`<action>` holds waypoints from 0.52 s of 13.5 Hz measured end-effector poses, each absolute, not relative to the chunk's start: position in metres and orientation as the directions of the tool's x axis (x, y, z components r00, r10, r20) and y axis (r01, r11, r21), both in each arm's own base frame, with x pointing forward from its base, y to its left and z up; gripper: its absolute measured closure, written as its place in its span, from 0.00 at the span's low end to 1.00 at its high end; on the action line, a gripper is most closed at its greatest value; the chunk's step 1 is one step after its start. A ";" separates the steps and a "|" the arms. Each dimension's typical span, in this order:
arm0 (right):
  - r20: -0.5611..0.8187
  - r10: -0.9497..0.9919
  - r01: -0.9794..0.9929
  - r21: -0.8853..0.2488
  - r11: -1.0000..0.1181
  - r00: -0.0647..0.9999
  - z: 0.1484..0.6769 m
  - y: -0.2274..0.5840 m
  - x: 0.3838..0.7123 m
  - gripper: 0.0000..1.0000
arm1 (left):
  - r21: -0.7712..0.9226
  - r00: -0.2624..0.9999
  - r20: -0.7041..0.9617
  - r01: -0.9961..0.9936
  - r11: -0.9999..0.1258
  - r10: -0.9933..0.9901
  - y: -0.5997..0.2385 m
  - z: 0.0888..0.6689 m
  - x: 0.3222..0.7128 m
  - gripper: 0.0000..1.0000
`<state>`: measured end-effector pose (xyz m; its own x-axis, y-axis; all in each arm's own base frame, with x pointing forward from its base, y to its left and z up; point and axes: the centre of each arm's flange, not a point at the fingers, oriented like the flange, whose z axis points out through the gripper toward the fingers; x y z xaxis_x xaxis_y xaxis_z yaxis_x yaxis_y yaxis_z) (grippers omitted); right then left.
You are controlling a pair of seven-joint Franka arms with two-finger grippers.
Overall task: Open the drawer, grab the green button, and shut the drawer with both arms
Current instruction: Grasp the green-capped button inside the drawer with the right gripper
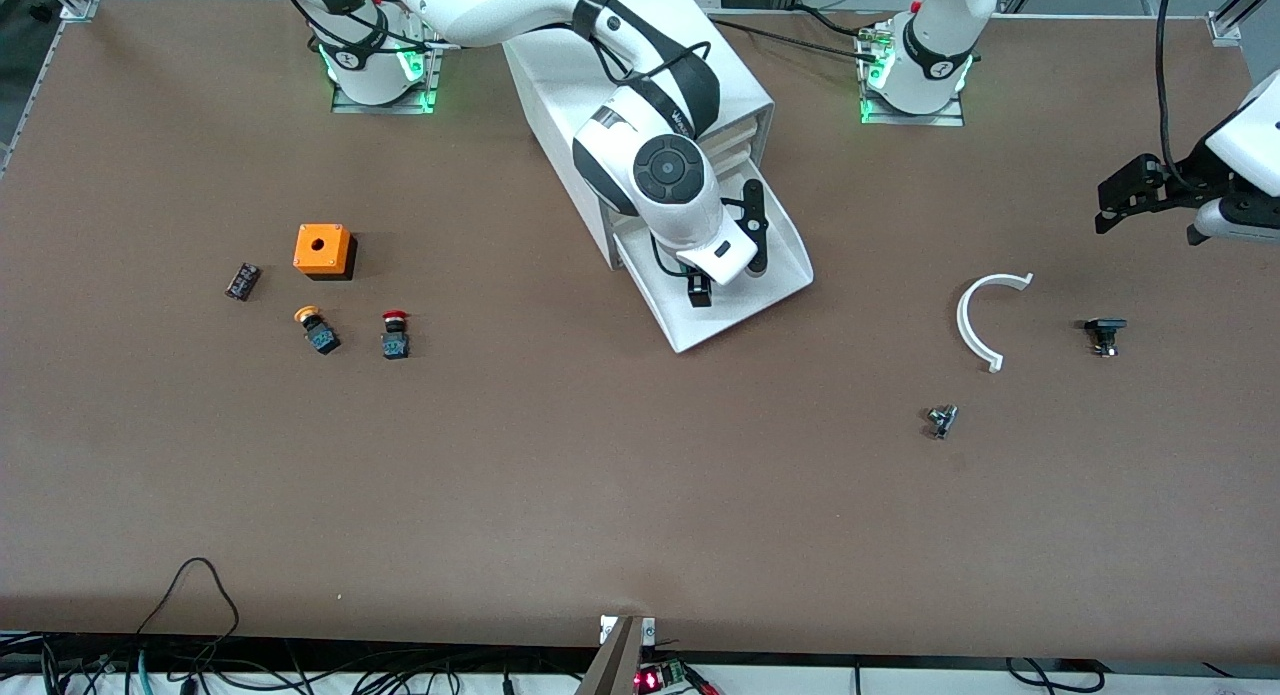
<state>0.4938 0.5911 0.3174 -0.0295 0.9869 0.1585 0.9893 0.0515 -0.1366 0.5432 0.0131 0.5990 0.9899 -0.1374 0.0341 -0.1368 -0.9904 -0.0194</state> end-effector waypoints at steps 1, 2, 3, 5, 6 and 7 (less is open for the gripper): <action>0.154 0.987 0.988 -0.139 0.061 -0.039 0.316 0.591 0.493 0.00 | -0.019 0.990 0.034 -0.137 -0.990 -0.137 0.013 0.599 0.544 0.00; 0.150 0.988 0.988 -0.141 0.067 -0.045 0.314 0.593 0.490 0.00 | -0.019 0.990 0.034 -0.137 -0.990 -0.137 0.013 0.598 0.544 0.00; 0.143 0.988 0.987 -0.142 0.072 -0.051 0.309 0.596 0.487 0.00 | -0.019 0.990 0.034 -0.137 -0.990 -0.137 0.013 0.598 0.544 0.00; 0.125 0.990 0.986 -0.142 0.086 -0.068 0.297 0.604 0.476 0.00 | -0.019 0.990 0.034 -0.137 -0.990 -0.137 0.013 0.598 0.544 0.00; 0.116 0.990 0.986 -0.138 0.092 -0.076 0.291 0.607 0.472 0.00 | -0.019 0.990 0.033 -0.137 -0.990 -0.137 0.013 0.598 0.545 0.00; 0.109 0.991 0.986 -0.136 0.096 -0.081 0.288 0.609 0.469 0.00 | -0.019 0.990 0.033 -0.137 -0.990 -0.137 0.013 0.598 0.545 0.00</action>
<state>0.4691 0.6093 0.2875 -0.0812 0.9908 0.1086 0.9860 0.0957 -0.1363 0.5447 0.0133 0.5978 0.9900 -0.1374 0.0332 -0.1368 -0.9904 -0.0190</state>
